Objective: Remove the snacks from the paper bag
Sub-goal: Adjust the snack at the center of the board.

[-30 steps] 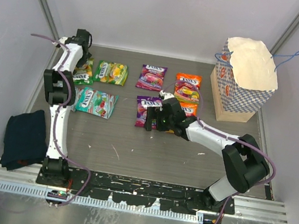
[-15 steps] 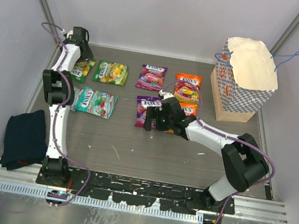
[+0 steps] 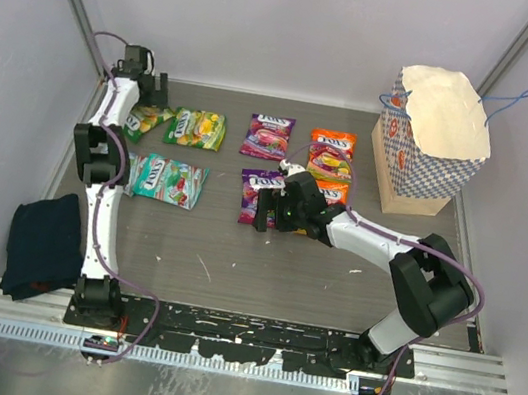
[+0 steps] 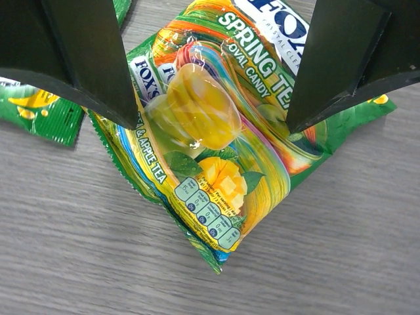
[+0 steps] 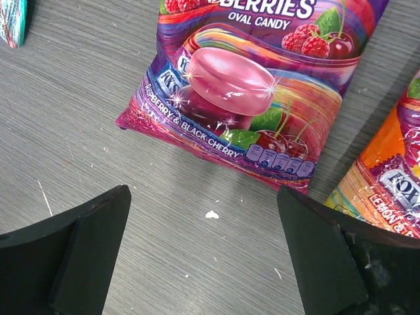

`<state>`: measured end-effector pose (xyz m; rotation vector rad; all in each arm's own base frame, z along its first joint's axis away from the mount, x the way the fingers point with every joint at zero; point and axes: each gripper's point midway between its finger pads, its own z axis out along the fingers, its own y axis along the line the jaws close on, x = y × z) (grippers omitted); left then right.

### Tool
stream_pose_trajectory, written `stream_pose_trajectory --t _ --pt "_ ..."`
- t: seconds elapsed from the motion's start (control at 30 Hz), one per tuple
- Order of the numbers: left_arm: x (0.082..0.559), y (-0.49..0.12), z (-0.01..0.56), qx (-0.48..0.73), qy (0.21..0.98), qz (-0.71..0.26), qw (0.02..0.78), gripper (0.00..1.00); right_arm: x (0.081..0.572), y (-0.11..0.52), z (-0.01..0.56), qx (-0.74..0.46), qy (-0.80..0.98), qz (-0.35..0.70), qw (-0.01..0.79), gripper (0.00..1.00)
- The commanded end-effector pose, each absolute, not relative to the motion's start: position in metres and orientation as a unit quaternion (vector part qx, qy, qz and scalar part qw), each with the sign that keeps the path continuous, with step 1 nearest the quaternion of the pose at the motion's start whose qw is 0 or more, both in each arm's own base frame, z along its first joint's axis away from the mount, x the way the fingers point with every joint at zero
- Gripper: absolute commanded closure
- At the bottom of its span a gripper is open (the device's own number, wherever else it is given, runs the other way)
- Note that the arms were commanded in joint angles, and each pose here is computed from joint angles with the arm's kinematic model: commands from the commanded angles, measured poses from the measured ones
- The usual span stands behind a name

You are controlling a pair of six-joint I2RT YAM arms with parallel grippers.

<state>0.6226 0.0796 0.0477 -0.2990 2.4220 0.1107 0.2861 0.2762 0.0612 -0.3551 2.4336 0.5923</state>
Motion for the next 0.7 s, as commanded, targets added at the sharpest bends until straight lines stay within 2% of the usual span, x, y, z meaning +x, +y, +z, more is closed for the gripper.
stream_pose_trajectory --t 0.0,0.17,0.23,0.3,0.43,0.53,0.6,0.67 --pt "0.618 0.072 0.065 0.033 0.935 0.044 0.351 0.02 0.295 0.287 0.079 -0.141 0.906 0.242 0.318 0.00" --pt "0.606 0.075 0.074 0.247 0.890 0.160 0.348 0.02 0.291 0.292 0.074 -0.148 0.907 0.252 0.303 0.00" --pt "0.614 0.086 0.104 0.265 0.859 0.232 0.371 0.02 0.290 0.294 0.074 -0.150 0.907 0.257 0.299 0.00" --pt "0.618 0.090 0.131 0.258 0.839 0.262 0.401 0.02 0.289 0.295 0.074 -0.150 0.906 0.260 0.297 0.00" --pt "0.620 0.080 0.186 0.183 0.820 0.239 0.487 0.02 0.290 0.296 0.075 -0.150 0.906 0.261 0.297 0.00" --pt "0.616 0.085 0.213 0.035 0.826 0.205 0.524 0.02 0.289 0.295 0.074 -0.151 0.906 0.260 0.297 0.00" --pt "0.608 0.090 0.213 -0.083 0.840 0.171 0.508 0.02 0.288 0.295 0.074 -0.151 0.907 0.260 0.296 0.00" --pt "0.605 0.087 0.202 -0.131 0.857 0.136 0.479 0.02 0.288 0.295 0.075 -0.151 0.906 0.261 0.297 0.00"
